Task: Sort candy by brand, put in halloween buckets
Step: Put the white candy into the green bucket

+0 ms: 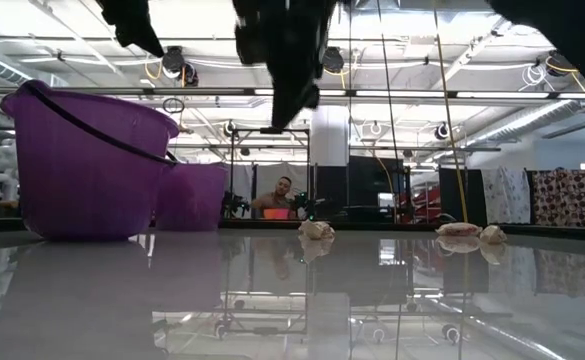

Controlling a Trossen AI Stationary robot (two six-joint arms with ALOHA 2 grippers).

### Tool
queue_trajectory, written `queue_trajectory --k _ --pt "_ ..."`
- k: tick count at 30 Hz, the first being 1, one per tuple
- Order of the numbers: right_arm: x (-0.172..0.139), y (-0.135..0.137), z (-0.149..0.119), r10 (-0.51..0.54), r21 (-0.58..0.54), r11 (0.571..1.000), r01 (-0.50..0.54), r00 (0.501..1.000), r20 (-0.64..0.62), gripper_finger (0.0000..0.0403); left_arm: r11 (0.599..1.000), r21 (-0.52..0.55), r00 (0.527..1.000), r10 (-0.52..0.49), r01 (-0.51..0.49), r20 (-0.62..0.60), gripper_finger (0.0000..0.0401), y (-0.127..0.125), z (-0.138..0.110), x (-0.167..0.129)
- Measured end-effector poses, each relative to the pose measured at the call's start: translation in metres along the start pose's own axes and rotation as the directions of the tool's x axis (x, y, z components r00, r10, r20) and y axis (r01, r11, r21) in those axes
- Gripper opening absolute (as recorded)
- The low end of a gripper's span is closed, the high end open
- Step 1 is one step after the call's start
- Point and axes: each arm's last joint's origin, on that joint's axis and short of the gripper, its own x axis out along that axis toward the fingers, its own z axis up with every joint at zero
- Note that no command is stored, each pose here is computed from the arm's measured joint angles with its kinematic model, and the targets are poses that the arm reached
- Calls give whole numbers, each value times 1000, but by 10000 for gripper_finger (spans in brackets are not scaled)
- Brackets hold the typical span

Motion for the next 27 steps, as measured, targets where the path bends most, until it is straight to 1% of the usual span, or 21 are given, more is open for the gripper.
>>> queue_trajectory --k 2,4,7,9,11,15,18,20,24,27 --pt "-1 -21 0 -26 88 996 26 1000 1 63 1000 -7 1000 -2 2 5 23 0 1 0" --pt "-4 -42 -1 -66 190 980 67 998 -8 63 1000 -8 1000 -22 22 18 23 -2 2 0" --pt "-8 -69 -7 -124 321 938 131 991 -44 63 999 31 997 -37 35 60 23 -4 6 1" --pt "-10 -84 -9 -170 377 909 178 984 -56 63 998 45 996 -42 38 84 23 -6 9 1" --pt "-12 -95 -10 -191 390 899 197 980 -55 63 998 43 994 -52 48 93 23 -8 11 1" --pt "-16 -115 -10 -212 364 908 207 977 -27 63 995 66 993 -77 71 92 23 -13 12 2" --pt "-23 -138 -11 -244 417 883 214 969 19 63 994 82 992 -80 72 98 23 -14 12 2" --pt "-29 -153 -13 -265 428 876 223 964 39 63 993 93 991 -77 67 109 23 -13 14 3" --pt "-36 -177 -22 -275 450 862 232 961 33 63 994 100 987 -68 54 143 23 -11 15 14" --pt "-39 -189 -26 -284 443 864 240 958 35 63 995 87 983 -58 43 174 23 -9 14 28"
